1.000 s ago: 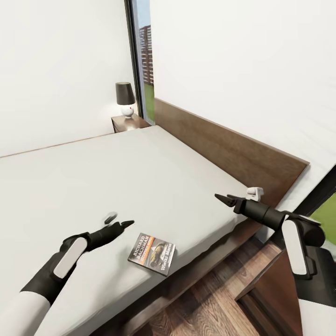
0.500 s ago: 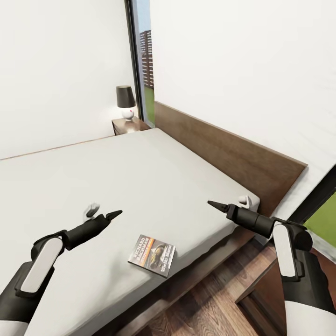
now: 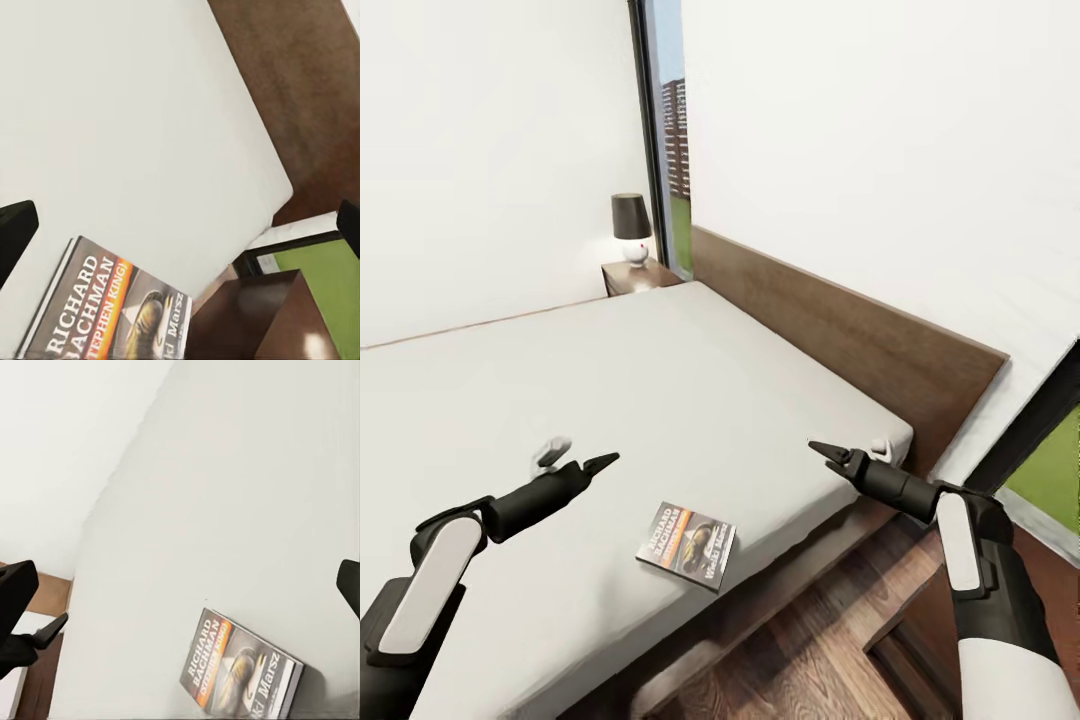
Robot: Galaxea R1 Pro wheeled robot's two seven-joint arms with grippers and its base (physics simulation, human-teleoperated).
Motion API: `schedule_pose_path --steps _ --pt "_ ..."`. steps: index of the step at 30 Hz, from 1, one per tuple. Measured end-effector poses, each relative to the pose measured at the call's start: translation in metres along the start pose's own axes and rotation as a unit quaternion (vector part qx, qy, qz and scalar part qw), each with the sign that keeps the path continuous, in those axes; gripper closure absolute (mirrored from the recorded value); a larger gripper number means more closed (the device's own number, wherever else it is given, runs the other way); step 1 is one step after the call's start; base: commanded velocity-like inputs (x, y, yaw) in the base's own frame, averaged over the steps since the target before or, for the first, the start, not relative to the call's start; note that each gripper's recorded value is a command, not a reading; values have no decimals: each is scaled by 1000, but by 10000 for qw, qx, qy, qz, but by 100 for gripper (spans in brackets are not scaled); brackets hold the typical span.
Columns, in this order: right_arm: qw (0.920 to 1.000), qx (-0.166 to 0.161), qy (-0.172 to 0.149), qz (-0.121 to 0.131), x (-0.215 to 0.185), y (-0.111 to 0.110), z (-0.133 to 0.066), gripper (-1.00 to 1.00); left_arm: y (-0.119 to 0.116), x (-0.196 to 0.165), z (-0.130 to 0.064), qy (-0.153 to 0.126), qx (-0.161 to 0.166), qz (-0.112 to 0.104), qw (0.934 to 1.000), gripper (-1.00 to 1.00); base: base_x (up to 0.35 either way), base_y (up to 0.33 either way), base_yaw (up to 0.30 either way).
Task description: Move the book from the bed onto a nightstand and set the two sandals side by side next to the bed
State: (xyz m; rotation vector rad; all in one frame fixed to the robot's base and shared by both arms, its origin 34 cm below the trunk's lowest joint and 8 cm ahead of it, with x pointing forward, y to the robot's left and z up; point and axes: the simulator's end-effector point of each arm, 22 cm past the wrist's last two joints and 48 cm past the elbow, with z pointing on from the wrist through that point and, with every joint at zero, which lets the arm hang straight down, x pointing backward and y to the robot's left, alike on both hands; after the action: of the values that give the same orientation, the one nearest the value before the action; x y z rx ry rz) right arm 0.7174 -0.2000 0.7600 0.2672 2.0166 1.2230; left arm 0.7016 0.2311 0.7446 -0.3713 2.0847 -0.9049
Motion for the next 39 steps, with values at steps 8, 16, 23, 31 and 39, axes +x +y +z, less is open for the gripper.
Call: schedule_pose_path --steps 8,16,23,31,39 --pt "9998 15 92 199 9 -7 2 -100 -3 -2 -3 -23 -21 33 10000 -100 -304 -36 0" --pt "9992 -17 165 372 17 -10 4 -100 -7 -6 -8 -77 -13 55 10000 -100 -265 -51 0" --pt "9981 -80 235 561 25 -12 7 -100 -1 -23 -21 -233 -85 25 9997 -100 -58 -11 0" --pt "9960 -327 283 788 37 3 18 -100 20 -40 -43 -265 -384 -206 9987 -100 -7 -1 0" --pt "9884 -513 550 1316 71 10 43 -100 19 -39 -44 -96 -614 -323 9975 -100 -1 0 0"
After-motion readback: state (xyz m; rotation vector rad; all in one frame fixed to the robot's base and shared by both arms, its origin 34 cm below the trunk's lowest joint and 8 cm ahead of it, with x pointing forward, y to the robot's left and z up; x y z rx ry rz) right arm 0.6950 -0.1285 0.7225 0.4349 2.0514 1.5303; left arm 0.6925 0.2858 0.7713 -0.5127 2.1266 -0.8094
